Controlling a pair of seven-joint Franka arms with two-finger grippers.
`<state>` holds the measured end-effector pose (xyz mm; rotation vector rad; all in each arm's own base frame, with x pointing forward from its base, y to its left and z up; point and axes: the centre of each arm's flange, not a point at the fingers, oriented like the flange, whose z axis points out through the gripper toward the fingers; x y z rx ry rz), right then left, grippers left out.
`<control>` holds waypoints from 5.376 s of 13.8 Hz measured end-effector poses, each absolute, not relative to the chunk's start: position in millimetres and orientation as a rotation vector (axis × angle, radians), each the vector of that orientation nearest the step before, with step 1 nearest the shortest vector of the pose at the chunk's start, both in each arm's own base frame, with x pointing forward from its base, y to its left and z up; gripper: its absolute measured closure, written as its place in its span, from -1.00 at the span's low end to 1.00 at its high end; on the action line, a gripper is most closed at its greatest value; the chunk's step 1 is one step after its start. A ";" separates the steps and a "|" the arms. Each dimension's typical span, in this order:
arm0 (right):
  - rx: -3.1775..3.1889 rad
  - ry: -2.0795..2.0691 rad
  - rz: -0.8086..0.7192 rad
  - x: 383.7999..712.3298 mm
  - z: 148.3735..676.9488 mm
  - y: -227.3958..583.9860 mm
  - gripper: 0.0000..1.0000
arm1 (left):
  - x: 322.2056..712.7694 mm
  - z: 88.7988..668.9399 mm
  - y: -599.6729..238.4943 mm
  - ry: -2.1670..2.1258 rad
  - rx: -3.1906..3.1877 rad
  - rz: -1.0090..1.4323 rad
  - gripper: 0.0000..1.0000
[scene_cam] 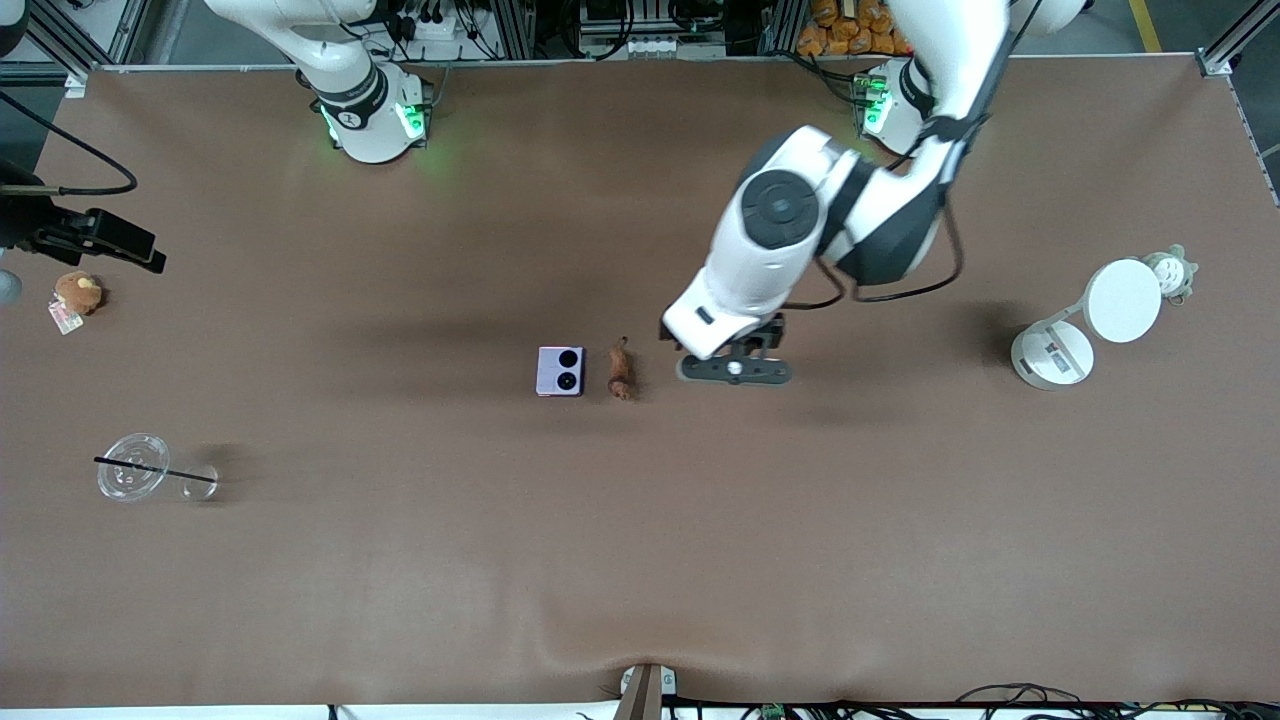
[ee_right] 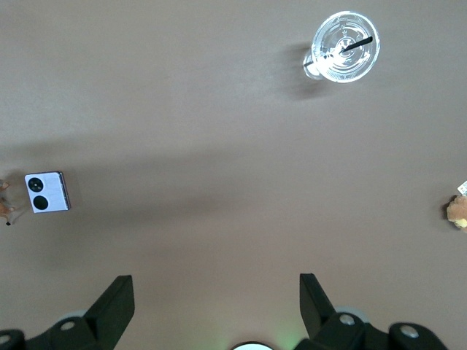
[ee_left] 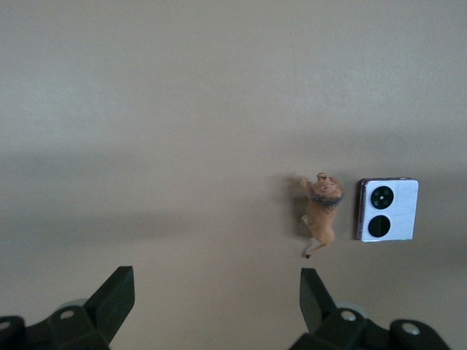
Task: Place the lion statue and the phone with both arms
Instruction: 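Reach the left gripper down to the brown lion statue, then close the left gripper on the lion statue and lift it, then carry the lion toward the white cup with the left gripper, then lower the lion by the white cup while the right gripper reaches the phone, then open the left gripper on the lion while the right gripper grasps the phone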
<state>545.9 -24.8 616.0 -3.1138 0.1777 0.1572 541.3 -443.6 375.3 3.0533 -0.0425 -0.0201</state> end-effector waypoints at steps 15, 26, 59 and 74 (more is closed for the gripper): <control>-3.113 0.177 0.186 549.1 605.7 -24.3 -1.00 | 494.1 227.2 -549.4 -0.017 2.970 0.111 -1.00; -3.115 0.143 0.208 552.0 598.5 -12.4 -1.00 | 486.1 201.3 -553.7 -0.105 3.011 0.152 0.13; -3.143 0.065 0.243 580.5 514.9 128.2 -1.00 | 496.2 228.0 -12.8 -0.422 3.107 -0.035 0.32; -3.166 -0.004 0.156 583.8 330.8 304.6 -1.00 | 498.9 214.3 6.7 -0.372 3.113 -0.037 0.32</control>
